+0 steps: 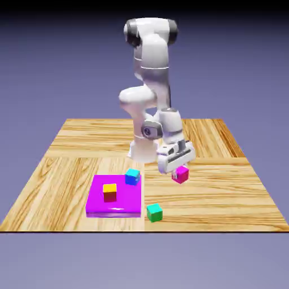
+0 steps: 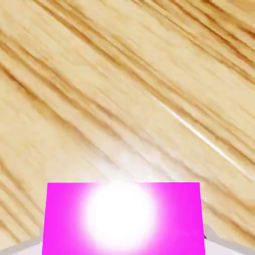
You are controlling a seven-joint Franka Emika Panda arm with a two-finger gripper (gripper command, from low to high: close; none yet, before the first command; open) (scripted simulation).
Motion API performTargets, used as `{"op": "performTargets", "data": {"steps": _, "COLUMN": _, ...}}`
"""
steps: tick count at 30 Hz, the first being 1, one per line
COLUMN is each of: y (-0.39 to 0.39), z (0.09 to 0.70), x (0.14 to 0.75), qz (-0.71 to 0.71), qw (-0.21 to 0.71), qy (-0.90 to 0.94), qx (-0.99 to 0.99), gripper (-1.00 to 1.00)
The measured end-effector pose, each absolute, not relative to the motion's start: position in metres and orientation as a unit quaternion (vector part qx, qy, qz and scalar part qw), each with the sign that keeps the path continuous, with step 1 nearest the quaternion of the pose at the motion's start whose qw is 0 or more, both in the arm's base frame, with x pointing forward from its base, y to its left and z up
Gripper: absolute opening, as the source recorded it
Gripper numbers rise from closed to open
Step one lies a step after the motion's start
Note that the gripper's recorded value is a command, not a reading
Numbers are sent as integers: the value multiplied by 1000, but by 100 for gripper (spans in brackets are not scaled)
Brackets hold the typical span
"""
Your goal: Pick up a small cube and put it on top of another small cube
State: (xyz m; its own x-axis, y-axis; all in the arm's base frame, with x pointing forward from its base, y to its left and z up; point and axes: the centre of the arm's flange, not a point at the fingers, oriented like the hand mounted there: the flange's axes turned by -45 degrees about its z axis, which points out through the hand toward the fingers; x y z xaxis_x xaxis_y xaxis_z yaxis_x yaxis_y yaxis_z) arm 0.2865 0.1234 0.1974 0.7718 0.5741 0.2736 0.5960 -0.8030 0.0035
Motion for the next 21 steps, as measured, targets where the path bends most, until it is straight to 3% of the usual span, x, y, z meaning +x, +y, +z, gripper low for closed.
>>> {"op": "performTargets", "data": {"steps": 10, "y": 57, "z": 254, "x": 312, "qz": -132, "qw": -27, "qy": 110, "qx": -985, "gripper": -100}}
{"op": "performTargets", "data": {"steps": 21, "y": -19, "z": 290, "x": 296, "qz": -125, "qw": -80, "qy": 513, "qx": -845, "gripper": -100}}
